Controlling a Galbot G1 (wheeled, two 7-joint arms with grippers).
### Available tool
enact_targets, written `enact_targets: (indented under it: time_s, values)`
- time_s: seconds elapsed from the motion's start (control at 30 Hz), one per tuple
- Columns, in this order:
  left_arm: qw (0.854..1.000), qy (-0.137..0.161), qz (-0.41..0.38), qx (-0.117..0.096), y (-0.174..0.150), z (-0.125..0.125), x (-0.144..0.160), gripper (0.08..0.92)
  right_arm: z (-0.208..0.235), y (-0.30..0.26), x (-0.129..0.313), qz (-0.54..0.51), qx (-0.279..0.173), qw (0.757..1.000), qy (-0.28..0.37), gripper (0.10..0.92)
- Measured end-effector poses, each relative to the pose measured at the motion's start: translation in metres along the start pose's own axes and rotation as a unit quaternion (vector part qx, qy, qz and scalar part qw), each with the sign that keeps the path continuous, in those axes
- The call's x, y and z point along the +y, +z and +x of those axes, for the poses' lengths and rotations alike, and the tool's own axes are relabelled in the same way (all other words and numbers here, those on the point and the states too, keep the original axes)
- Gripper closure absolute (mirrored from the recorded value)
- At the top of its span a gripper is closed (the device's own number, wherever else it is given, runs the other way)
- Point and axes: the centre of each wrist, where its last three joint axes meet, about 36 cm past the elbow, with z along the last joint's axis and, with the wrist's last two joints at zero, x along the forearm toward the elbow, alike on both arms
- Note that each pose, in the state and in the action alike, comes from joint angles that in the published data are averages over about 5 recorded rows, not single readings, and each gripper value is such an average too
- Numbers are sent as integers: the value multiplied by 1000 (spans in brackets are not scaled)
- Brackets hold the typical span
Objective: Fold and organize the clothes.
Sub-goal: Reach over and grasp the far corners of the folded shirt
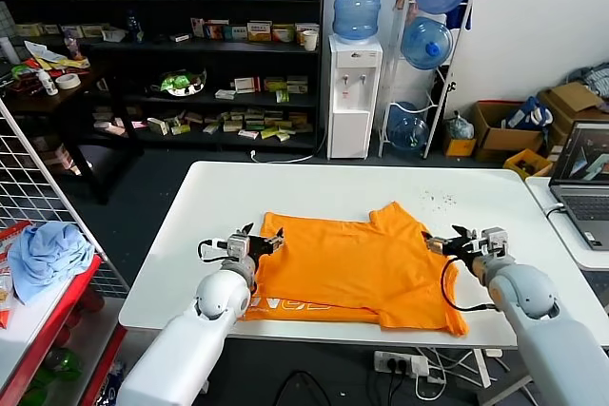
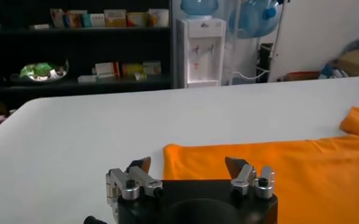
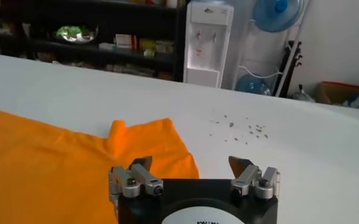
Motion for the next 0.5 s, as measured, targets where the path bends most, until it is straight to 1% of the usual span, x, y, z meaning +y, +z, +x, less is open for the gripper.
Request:
enact_targets:
  time_s: [0.27,0.5]
  values:
    - [1000,-13,-4,18,-17,-36,9,177,-38,-13,-7,-17,6,1000,6,200]
    - [999,-19,-7,37,-14,-54,14,177,-63,-7,-5,-25,22,999,4,200]
